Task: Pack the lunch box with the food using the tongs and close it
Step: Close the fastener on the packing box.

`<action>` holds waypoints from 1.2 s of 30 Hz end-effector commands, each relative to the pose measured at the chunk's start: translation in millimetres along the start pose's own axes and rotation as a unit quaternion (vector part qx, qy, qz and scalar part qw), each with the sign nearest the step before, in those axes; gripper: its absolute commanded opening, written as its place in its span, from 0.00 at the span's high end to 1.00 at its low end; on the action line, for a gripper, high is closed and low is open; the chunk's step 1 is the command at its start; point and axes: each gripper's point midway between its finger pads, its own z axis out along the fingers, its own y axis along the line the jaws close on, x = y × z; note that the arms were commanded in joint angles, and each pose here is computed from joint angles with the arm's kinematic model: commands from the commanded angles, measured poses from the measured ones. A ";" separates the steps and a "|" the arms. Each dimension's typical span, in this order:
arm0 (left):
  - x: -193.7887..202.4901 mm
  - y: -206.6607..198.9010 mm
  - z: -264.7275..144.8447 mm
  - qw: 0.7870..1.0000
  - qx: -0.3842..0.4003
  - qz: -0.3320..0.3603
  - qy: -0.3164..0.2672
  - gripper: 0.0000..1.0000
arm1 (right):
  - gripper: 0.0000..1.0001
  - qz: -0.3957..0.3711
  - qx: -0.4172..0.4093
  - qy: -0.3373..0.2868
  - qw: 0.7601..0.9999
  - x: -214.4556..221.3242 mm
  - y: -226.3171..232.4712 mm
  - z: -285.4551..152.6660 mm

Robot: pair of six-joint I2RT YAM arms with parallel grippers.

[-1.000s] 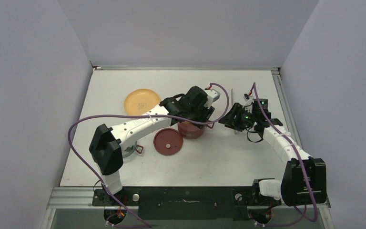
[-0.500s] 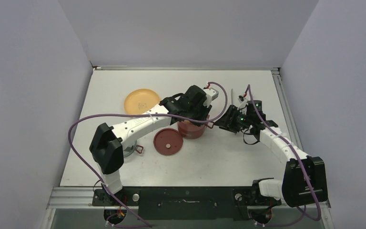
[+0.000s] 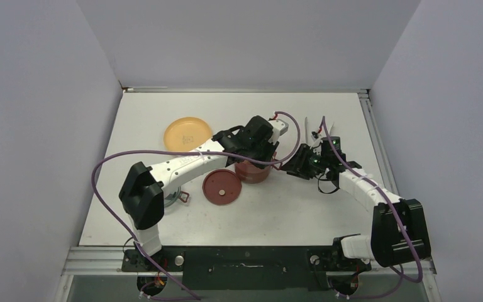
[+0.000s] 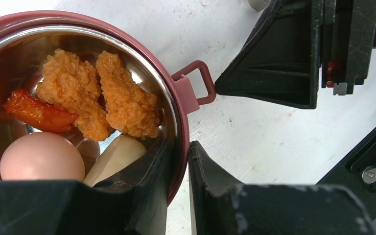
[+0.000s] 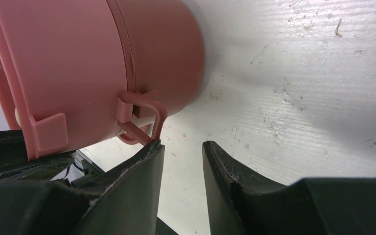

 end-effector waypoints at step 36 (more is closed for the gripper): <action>38.5 13.9 18.8 0.996 -0.033 0.029 0.075 1.00 | 0.68 -0.030 -0.018 -0.045 0.998 -35.0 21.4 16.7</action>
